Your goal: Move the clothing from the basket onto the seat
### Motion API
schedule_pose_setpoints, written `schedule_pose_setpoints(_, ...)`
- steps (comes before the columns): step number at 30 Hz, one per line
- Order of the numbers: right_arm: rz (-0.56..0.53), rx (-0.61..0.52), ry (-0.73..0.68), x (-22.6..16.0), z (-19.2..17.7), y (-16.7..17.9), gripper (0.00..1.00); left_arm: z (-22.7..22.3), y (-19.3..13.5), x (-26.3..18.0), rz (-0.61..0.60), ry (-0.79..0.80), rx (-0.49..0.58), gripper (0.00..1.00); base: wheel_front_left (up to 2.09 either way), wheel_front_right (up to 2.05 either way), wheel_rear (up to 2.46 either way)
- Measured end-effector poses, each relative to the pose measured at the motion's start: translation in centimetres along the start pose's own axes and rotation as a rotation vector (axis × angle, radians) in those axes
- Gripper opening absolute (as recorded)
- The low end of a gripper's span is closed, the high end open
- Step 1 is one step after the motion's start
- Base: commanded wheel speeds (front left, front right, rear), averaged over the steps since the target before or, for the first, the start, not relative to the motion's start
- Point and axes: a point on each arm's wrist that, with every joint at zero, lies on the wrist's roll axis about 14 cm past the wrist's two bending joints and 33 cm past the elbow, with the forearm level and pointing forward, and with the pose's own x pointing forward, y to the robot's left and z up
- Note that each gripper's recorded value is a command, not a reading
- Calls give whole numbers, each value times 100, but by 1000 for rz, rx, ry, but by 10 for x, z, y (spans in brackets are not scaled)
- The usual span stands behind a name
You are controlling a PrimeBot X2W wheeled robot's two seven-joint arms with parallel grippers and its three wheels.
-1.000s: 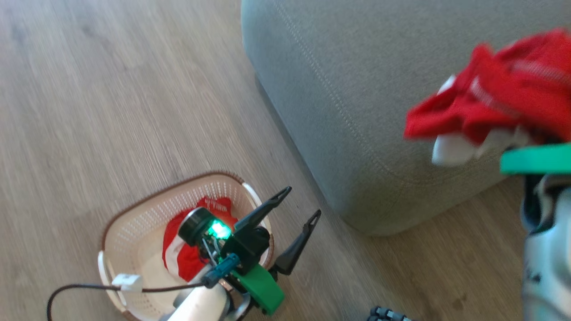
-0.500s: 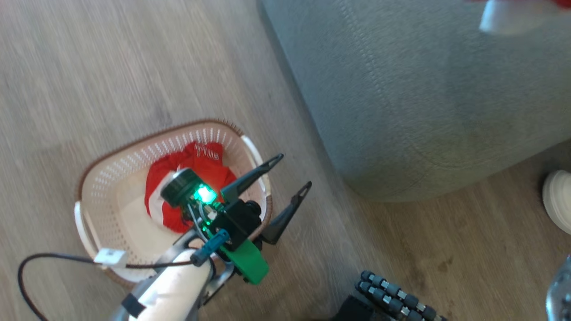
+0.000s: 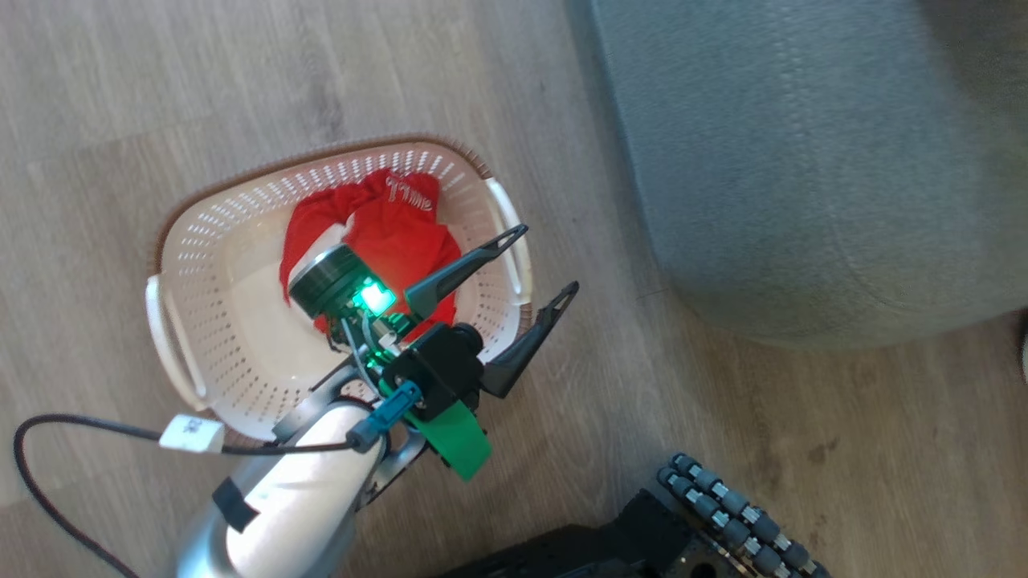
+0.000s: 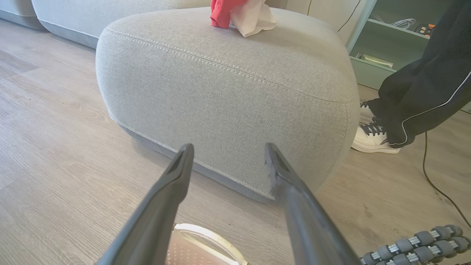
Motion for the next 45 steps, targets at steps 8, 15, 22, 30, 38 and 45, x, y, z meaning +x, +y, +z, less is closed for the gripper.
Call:
schedule_pose_setpoints(8,-33,-6,17,31,-13,8,0,-16,8,-10,29,28,-24,100,0,0,0)
schedule_pose_setpoints(15,6,-15,294,10,-103,31,0,-25,18,-17,60,49,-26,100,0,0,0)
schedule_pose_setpoints(22,38,-17,421,8,-130,45,0,-29,28,-16,93,46,-36,100,0,0,0)
schedule_pose_setpoints(30,30,-16,472,-2,-141,39,6,-29,29,-13,91,43,-29,100,0,0,0)
schedule_pose_setpoints(38,16,-5,470,-6,-134,31,100,-16,24,-8,77,16,-11,100,0,0,0)
schedule_pose_setpoints(45,44,-3,500,-14,-122,33,100,10,19,-3,75,-30,18,100,0,0,0)
